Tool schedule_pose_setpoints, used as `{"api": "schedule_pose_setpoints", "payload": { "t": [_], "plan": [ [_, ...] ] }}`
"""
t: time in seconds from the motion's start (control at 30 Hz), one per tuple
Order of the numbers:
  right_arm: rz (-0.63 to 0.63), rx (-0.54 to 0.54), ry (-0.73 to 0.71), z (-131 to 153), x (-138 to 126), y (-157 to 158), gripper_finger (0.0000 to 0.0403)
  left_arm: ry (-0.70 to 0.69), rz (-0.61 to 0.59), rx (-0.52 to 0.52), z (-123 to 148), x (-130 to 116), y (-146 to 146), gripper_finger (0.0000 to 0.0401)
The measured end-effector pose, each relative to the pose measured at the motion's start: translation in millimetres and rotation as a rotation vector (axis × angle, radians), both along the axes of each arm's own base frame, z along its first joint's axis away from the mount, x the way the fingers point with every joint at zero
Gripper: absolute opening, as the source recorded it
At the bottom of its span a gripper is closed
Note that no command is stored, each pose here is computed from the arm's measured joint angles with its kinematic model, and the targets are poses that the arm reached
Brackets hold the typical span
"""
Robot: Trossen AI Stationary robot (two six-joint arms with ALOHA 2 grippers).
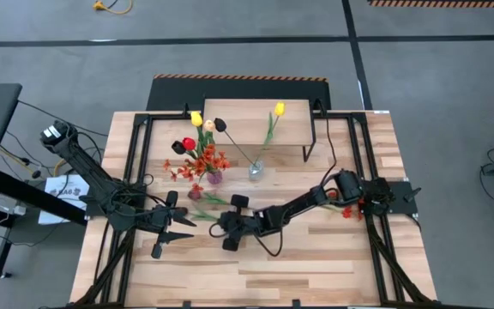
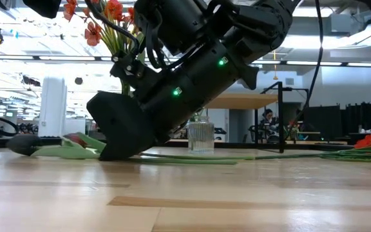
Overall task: Pick and place flowers into a vace then onto a shelf
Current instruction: Put the black tulip into the transparent vase
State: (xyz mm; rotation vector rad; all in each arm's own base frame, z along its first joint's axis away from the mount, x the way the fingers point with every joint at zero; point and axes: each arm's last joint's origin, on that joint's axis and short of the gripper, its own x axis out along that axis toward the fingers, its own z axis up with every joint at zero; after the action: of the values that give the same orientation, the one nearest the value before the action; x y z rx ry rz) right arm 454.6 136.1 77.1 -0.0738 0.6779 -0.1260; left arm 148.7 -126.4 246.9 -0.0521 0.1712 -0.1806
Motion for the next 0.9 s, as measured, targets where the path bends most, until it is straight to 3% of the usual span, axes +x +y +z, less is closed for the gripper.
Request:
{"api": "schedule_pose_setpoints", "payload": {
  "t": [0.27, 0.73, 0.9],
  "plan": [
    [0.075, -0.011, 0.036, 11.3, -7.9, 13.2, 0.0001, 0.000, 0.000, 0.000, 0.1, 0.0, 0.0, 0.0119],
    [0.192, -0.065, 0.050, 91.8, -33.8, 26.9, 0.0000, 0.000, -0.001, 0.000, 0.0, -0.1, 0.0, 0.0119],
    [0.297, -0.022, 0.079, 114.5, -46.7, 33.0, 0.0000, 0.000, -0.001, 0.000, 0.0, -0.1, 0.0, 0.0119]
  ]
}}
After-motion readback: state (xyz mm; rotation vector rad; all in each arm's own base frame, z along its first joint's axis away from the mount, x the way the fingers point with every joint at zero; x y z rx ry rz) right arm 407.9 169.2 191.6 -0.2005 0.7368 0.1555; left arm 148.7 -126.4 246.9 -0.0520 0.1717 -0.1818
